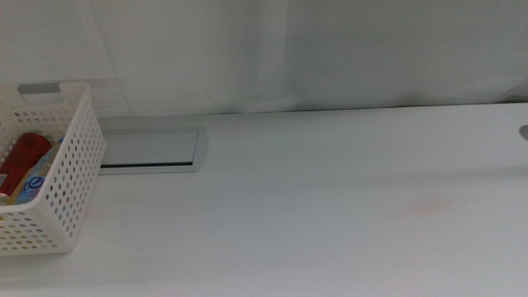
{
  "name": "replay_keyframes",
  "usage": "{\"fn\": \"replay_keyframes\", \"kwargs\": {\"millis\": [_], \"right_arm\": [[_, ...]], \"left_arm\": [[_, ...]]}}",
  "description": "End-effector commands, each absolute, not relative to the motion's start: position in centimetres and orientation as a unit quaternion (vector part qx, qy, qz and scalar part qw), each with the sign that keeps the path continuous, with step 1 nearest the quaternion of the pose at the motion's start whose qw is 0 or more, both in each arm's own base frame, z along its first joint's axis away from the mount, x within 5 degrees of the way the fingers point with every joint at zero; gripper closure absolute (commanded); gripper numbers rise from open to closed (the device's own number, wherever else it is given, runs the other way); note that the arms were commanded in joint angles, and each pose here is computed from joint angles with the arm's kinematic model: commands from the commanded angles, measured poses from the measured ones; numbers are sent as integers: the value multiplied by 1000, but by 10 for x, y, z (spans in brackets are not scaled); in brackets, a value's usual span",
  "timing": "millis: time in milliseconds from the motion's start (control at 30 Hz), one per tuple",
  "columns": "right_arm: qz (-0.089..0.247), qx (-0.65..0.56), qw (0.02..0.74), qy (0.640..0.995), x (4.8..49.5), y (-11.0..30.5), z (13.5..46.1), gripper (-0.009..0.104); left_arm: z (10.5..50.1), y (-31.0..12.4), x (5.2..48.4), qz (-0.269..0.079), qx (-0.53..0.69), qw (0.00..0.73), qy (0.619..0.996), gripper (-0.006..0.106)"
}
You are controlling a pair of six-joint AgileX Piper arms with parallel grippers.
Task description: Use arms to grab the bottles and put them into the dustbin to the left of the table.
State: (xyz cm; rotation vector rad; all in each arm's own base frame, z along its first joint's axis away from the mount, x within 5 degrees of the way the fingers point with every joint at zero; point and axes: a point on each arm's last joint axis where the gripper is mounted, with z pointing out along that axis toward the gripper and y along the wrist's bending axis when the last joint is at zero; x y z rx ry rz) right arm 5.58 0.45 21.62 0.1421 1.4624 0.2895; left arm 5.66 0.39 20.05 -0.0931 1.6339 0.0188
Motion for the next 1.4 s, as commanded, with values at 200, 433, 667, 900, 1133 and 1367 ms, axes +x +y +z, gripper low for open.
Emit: {"fn": "replay_keyframes", "kwargs": {"millis": [200, 433, 667, 900, 1133, 1367], "right_arm": [[83, 23, 737, 671, 55, 4, 204, -6], [38, -18, 736, 675, 55, 4, 203, -6], [19, -36, 751, 659, 55, 4, 207, -6], [25, -30, 763, 645, 54, 4, 210, -6], [20, -34, 739, 673, 55, 4, 204, 70], [40, -16, 736, 676, 55, 4, 203, 98]], "left_arm": [[194, 3, 55, 4, -39, 690, 723, 101], [194, 3, 55, 4, -39, 690, 723, 101], [194, 3, 55, 4, -39, 692, 721, 101], [194, 3, 55, 4, -39, 692, 721, 101], [194, 3, 55, 4, -39, 692, 721, 101], [194, 3, 55, 3, -40, 692, 721, 101]]}}
